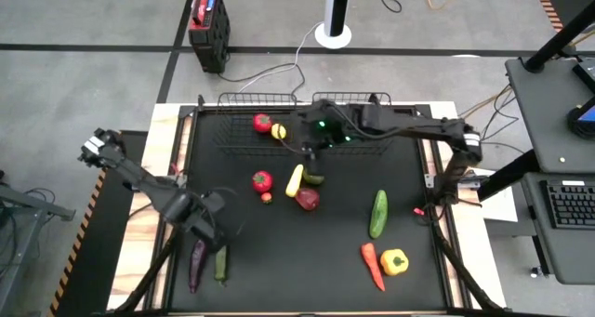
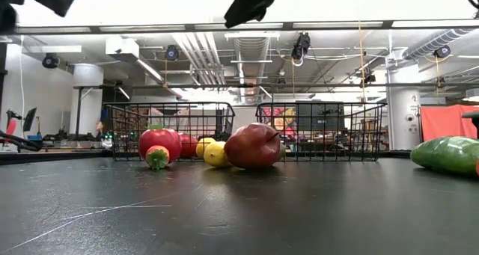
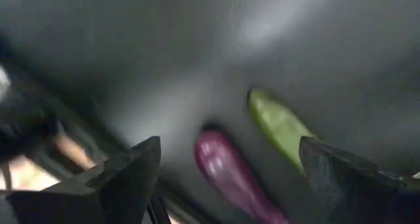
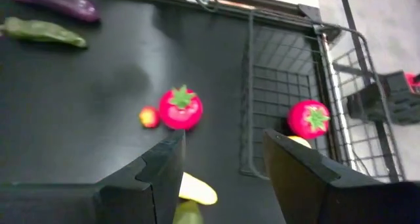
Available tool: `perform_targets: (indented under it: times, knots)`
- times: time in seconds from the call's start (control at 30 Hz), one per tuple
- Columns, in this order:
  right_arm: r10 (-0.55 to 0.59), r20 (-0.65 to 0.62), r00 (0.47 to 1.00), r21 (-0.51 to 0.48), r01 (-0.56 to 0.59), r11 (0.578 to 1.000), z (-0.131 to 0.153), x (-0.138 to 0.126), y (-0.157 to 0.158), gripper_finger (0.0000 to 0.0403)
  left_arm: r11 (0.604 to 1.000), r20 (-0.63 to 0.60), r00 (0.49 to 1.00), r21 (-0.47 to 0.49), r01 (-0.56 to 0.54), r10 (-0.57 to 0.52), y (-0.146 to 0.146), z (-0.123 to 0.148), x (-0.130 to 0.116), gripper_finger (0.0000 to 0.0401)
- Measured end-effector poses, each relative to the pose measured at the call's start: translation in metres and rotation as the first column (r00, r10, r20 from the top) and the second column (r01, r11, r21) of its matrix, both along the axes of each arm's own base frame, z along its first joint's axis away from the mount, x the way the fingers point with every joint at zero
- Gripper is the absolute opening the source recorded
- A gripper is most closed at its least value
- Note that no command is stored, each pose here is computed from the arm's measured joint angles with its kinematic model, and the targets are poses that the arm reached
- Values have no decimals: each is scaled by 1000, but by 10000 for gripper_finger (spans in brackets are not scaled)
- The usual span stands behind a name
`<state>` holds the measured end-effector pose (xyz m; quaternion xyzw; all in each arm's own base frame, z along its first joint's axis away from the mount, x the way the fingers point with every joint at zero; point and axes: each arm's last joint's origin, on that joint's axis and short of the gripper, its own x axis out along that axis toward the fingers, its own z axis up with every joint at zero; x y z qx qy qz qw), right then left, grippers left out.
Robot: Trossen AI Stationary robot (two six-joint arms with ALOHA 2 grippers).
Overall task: Sort produce into baskets
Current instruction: Put the eggplant into the right wire basket
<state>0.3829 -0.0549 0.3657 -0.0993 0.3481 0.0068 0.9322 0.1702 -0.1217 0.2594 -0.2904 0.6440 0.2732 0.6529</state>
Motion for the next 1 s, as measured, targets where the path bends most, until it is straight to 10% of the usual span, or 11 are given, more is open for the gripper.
perform_targets:
  times: [0.4, 1.0]
  knots:
    - [55, 94, 994, -6, -55, 998, -7, -16, 26, 194, 985, -154, 973, 35, -169, 172, -41, -24, -12, 343]
    - [66, 93, 994, 34, -69, 997, -9, -14, 41, 194, 991, -192, 974, 74, -107, 120, -52, -57, -12, 343]
